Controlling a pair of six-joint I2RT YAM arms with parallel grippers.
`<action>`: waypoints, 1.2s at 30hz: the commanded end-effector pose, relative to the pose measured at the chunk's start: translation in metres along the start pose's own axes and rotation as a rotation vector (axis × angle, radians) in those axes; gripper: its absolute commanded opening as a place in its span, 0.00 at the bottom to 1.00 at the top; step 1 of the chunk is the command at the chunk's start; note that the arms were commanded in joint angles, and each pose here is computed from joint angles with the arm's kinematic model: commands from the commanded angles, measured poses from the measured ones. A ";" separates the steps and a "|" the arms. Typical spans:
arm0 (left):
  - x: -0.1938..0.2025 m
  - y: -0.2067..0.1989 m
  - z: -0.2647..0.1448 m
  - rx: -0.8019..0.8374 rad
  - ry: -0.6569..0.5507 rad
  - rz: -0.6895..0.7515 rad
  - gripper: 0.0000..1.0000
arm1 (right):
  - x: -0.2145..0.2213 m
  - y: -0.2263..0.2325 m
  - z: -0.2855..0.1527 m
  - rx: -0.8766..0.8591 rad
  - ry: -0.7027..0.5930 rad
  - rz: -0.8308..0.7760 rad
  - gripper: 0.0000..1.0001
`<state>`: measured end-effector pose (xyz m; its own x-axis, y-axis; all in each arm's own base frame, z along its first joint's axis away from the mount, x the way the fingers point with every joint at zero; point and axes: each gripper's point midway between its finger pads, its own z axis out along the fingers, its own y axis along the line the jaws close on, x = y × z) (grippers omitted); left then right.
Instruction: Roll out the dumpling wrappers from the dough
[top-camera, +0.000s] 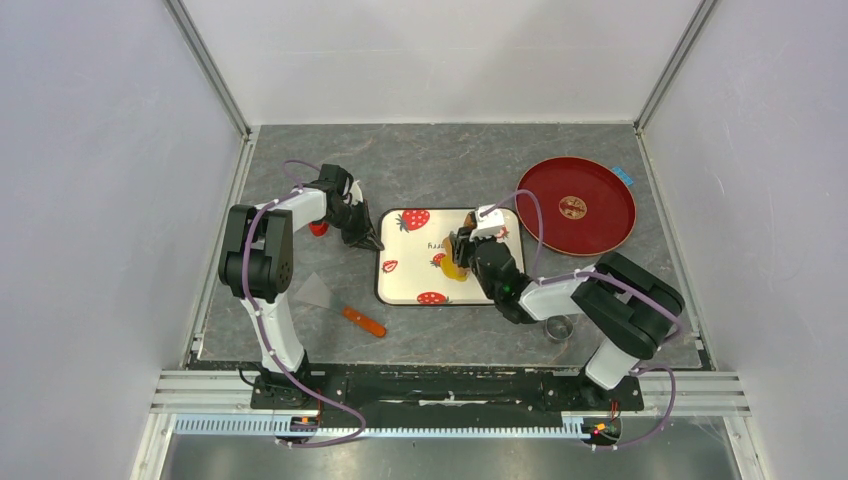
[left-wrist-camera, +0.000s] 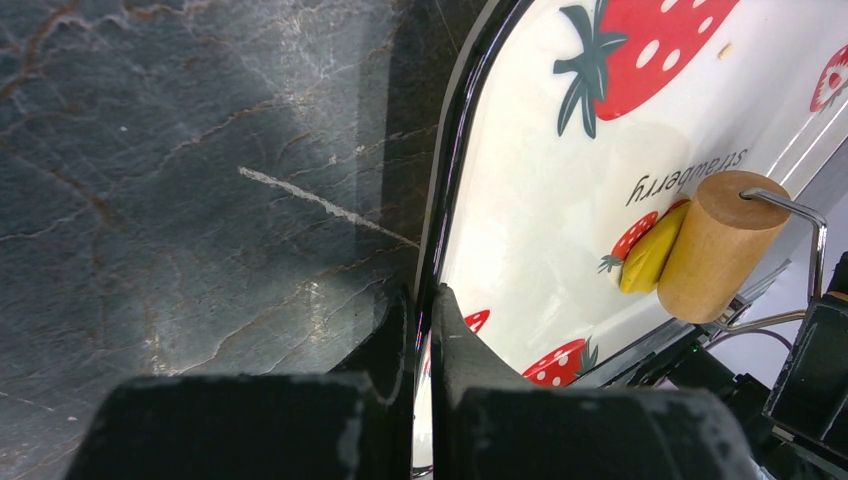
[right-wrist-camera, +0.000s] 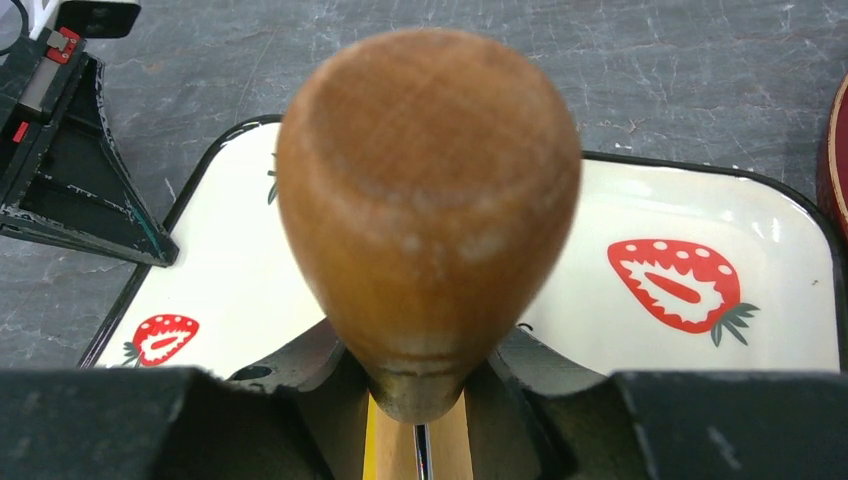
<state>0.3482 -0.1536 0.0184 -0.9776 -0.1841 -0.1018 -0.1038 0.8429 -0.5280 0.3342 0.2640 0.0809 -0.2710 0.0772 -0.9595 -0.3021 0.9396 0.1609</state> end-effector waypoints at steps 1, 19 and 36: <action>0.006 0.017 0.015 -0.079 0.023 -0.003 0.02 | 0.140 -0.059 -0.053 0.087 0.446 -0.272 0.00; 0.006 0.017 0.016 -0.077 0.028 -0.005 0.02 | 0.181 -0.067 -0.074 0.063 0.532 -0.224 0.00; 0.008 0.016 0.018 -0.072 0.034 -0.005 0.02 | 0.213 -0.079 -0.097 0.094 0.603 -0.150 0.00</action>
<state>0.3481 -0.1540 0.0180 -0.9781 -0.1836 -0.0984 -0.1047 0.8418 -0.5295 0.3229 0.2726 0.0688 -0.2434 0.3354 -0.9101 -0.3179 0.8589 0.4016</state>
